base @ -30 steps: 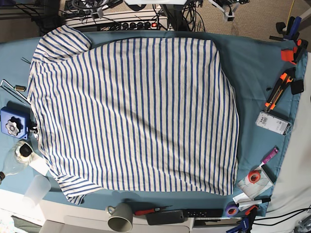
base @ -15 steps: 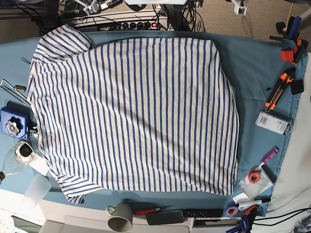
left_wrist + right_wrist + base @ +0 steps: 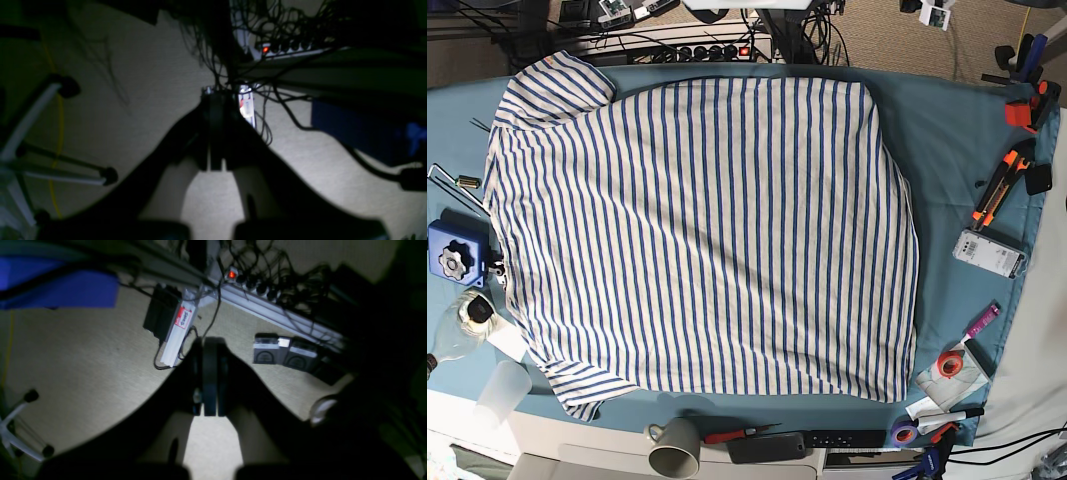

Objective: Fold the T-shirt properly

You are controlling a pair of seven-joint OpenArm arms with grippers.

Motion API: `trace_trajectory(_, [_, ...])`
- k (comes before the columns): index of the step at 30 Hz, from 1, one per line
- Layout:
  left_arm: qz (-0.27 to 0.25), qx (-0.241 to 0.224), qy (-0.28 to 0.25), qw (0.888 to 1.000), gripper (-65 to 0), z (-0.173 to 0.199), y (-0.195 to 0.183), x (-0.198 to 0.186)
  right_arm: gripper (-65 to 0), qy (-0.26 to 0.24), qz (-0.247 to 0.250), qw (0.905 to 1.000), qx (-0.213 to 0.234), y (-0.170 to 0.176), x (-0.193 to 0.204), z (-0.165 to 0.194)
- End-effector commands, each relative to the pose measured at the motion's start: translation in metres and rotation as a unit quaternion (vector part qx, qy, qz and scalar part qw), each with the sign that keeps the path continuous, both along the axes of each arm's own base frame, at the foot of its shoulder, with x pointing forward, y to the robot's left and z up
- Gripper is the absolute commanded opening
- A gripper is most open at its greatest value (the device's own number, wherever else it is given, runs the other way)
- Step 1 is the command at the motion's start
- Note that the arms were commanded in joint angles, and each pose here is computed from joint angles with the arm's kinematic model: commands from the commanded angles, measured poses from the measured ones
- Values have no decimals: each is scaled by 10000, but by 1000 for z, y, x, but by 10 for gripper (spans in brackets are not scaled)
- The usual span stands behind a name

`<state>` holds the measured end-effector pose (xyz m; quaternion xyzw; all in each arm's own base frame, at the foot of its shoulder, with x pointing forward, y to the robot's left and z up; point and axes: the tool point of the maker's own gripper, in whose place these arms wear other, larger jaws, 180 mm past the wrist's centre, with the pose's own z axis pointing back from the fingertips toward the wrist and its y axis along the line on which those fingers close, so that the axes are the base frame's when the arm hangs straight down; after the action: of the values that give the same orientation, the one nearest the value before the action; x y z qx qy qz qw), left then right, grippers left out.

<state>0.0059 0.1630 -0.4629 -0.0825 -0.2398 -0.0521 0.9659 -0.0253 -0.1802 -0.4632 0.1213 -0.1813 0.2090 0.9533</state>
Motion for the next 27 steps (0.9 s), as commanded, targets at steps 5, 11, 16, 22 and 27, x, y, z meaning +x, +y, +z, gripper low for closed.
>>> trace_trajectory(5, [-170, 44, -309, 9994, -650, 25, -3, 17, -650, -309, 91, 9994, -155, -8, 19, 25])
trace_trajectory(11, [-357, 129, -602, 9975, -650, 51, -9, 41, -650, -943, -171, 9953, -107, -15, 61, 59])
trace_trajectory(16, [-337, 297, -1094, 9930, -650, 81, -9, 69, -650, -1586, -241, 9870, -47, -15, 96, 97])
trace_trajectory(22, [-328, 507, -1515, 9866, -650, 118, -10, 94, -650, -2133, 19, 9768, -166, -6, 123, 134])
trace_trajectory(27, [-449, 534, -1859, 9801, -650, 143, -16, 108, -649, -2293, 177, 9728, -281, 3, 135, 152])
